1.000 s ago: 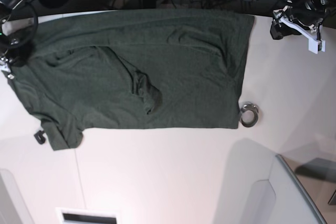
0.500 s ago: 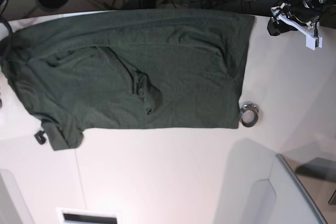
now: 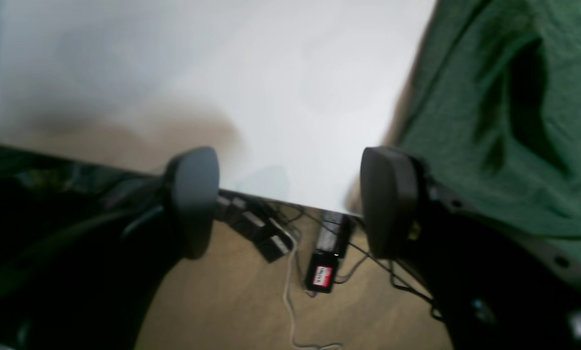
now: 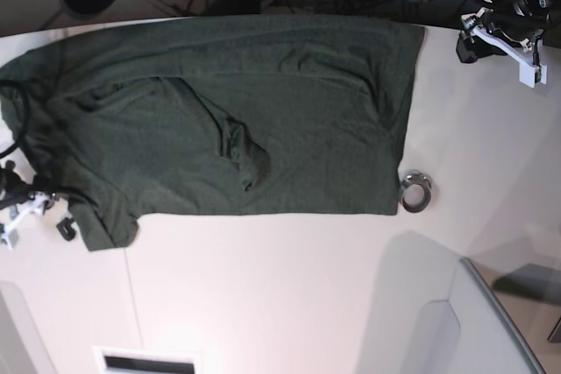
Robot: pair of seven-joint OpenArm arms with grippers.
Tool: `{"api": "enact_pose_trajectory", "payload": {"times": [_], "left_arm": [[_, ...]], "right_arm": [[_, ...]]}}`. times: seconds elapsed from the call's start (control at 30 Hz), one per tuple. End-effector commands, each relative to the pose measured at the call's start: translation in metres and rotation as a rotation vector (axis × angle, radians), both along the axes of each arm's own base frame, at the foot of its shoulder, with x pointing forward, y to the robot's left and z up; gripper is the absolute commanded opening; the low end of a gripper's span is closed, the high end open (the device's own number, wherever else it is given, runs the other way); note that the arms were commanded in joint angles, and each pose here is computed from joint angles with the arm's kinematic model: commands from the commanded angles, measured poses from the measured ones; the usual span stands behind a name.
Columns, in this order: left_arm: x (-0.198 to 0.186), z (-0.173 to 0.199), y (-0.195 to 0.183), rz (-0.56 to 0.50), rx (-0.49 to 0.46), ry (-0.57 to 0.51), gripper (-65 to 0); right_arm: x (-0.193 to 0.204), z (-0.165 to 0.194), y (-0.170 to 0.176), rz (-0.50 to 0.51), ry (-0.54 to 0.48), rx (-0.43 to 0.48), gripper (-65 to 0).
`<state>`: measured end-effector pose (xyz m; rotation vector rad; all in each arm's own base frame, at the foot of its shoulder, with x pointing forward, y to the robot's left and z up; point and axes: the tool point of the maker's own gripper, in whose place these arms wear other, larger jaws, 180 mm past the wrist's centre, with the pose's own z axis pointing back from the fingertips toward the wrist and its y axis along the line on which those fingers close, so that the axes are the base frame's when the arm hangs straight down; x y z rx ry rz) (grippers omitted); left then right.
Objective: Layout the t-shirt on the table in an organized manner, then fold the t-shirt properly
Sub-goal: 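Move the right gripper to the shirt hem corner and grasp it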
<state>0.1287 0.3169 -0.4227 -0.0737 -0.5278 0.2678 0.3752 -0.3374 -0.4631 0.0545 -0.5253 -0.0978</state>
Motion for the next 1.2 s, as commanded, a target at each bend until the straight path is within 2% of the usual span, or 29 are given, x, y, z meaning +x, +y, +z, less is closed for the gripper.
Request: {"api": "enact_pose_trajectory", "payload": {"times": [0.0,0.13,0.3,0.4,0.67,0.73,0.87,0.97,1.07,1.13,1.17], "left_arm": [[0.005,0.008,0.005,-0.006,0.016,-0.033,-21.6],[0.005,0.009,0.008,-0.008,0.025,-0.032,-21.6],[0.008,0.011,0.010,-0.010,0.029,-0.038,-21.6],[0.010,0.012,0.009,-0.011,0.029,-0.042,-21.6],[0.006,0.005,0.008,-0.003,0.010,-0.027,-21.6],[0.004,0.002,0.008,0.001,0.001,-0.019,-21.6],[0.001,-0.001,0.007,0.003,-0.004,-0.011,-21.6],[0.001,0.000,0.008,0.002,-0.002,-0.011,-21.6],[0.001,0.001,0.008,0.001,0.001,-0.011,-21.6],[0.001,0.001,0.008,0.001,0.001,-0.011,-21.6],[0.001,0.001,0.008,0.001,0.001,-0.011,-21.6]], "right_arm": [[0.011,0.015,-0.013,0.001,-0.040,-0.026,-32.3],[0.007,0.020,-0.025,0.000,-0.033,-0.048,-32.3],[-0.002,0.021,-0.018,0.164,0.041,-0.099,-32.1],[-0.006,0.014,-0.011,0.214,0.072,-0.123,-32.1],[-0.001,0.011,0.000,0.230,0.047,-0.114,-32.1],[-0.007,0.004,-0.009,0.220,0.055,-0.138,-32.1],[-0.015,-0.019,-0.002,0.244,0.089,-0.174,-29.1],[-0.015,-0.027,0.006,0.260,0.078,-0.177,-29.0],[-0.012,-0.026,0.009,0.261,0.062,-0.172,-34.2],[-0.012,-0.026,0.010,0.262,0.062,-0.171,-43.4],[-0.012,-0.026,0.010,0.262,0.062,-0.171,-50.0]]}}
